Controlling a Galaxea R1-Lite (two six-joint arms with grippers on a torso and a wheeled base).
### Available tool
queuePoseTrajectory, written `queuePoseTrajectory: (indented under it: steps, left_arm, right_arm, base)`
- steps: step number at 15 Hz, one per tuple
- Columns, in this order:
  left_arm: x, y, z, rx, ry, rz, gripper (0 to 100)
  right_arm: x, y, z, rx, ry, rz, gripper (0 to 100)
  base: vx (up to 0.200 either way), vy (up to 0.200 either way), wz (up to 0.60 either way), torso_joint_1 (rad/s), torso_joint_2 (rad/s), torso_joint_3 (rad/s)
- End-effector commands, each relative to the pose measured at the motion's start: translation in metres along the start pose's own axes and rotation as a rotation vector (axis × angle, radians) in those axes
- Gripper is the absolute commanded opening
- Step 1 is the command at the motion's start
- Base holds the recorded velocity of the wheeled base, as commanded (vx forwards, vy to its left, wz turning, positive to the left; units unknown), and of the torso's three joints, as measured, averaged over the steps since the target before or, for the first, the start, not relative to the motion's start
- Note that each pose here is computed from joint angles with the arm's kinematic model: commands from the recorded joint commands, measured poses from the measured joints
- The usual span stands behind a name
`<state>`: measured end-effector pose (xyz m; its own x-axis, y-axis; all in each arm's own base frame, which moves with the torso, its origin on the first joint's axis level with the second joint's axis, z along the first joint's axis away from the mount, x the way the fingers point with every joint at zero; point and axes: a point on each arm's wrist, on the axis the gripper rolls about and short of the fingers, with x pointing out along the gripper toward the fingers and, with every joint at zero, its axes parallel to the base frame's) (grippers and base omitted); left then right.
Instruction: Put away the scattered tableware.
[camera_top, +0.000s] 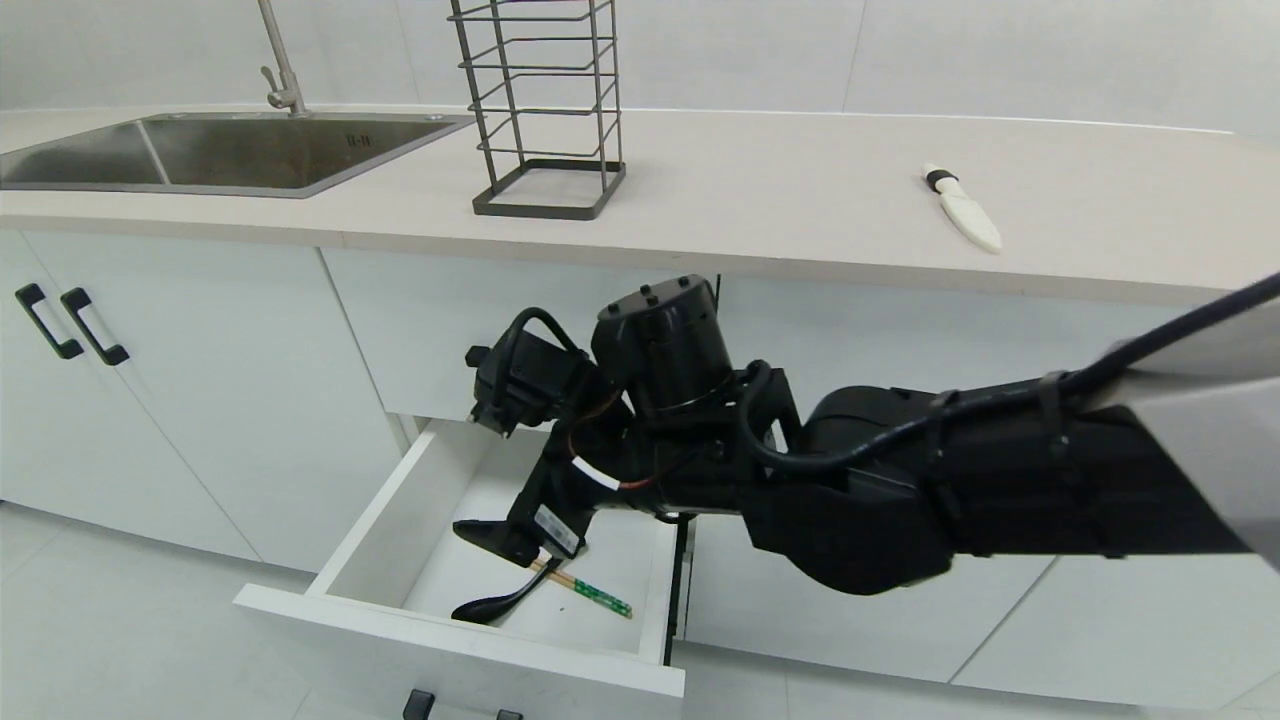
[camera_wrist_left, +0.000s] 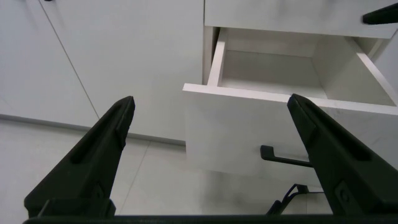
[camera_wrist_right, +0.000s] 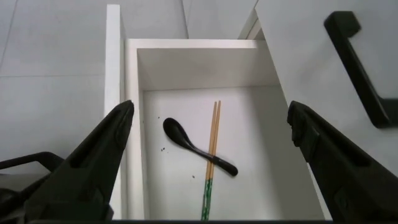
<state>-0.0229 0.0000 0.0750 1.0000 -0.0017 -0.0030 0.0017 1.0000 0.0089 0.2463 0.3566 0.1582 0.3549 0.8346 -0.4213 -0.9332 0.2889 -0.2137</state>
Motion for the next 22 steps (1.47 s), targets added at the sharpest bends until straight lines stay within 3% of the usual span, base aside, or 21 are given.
queuePoseTrajectory:
  steps: [1,6,10,13,17,19,22]
  left_arm:
    - [0.000,0.000,0.000,0.000,0.002,0.000,100]
    - [0.000,0.000,0.000,0.000,0.002,0.000,100]
    - [0.000,0.000,0.000,0.000,0.002,0.000,100]
    - [0.000,0.000,0.000,0.000,0.000,0.000,100]
    - [0.000,0.000,0.000,0.000,0.000,0.000,100]
    - [0.000,0.000,0.000,0.000,0.002,0.000,100]
    - [0.000,0.000,0.000,0.000,0.002,0.000,100]
  right_arm:
    - [-0.040,0.004,0.011,0.000,-0.069,-0.026,100]
    - [-0.096,0.011,-0.011,0.033,-0.076,-0.063,100]
    - [-0.174,0.015,-0.050,0.121,-0.069,-0.148,100]
    - [-0.242,0.038,-0.084,0.143,-0.071,-0.219,100]
    - [-0.301,0.052,-0.088,0.135,-0.159,-0.367,100]
    - [-0.326,0.068,-0.103,0.128,-0.204,-0.446,100]
    - [-0.358,0.084,-0.107,0.097,-0.325,-0.557,100]
  base:
    - [0.000,0.000,0.00,0.000,0.00,0.000]
    - [0.000,0.000,0.00,0.000,0.00,0.000]
    - [0.000,0.000,0.00,0.000,0.00,0.000]
    - [0.000,0.000,0.00,0.000,0.00,0.000]
    - [0.000,0.000,0.00,0.000,0.00,0.000]
    - [0.000,0.000,0.00,0.000,0.00,0.000]
    - [0.000,0.000,0.00,0.000,0.00,0.000]
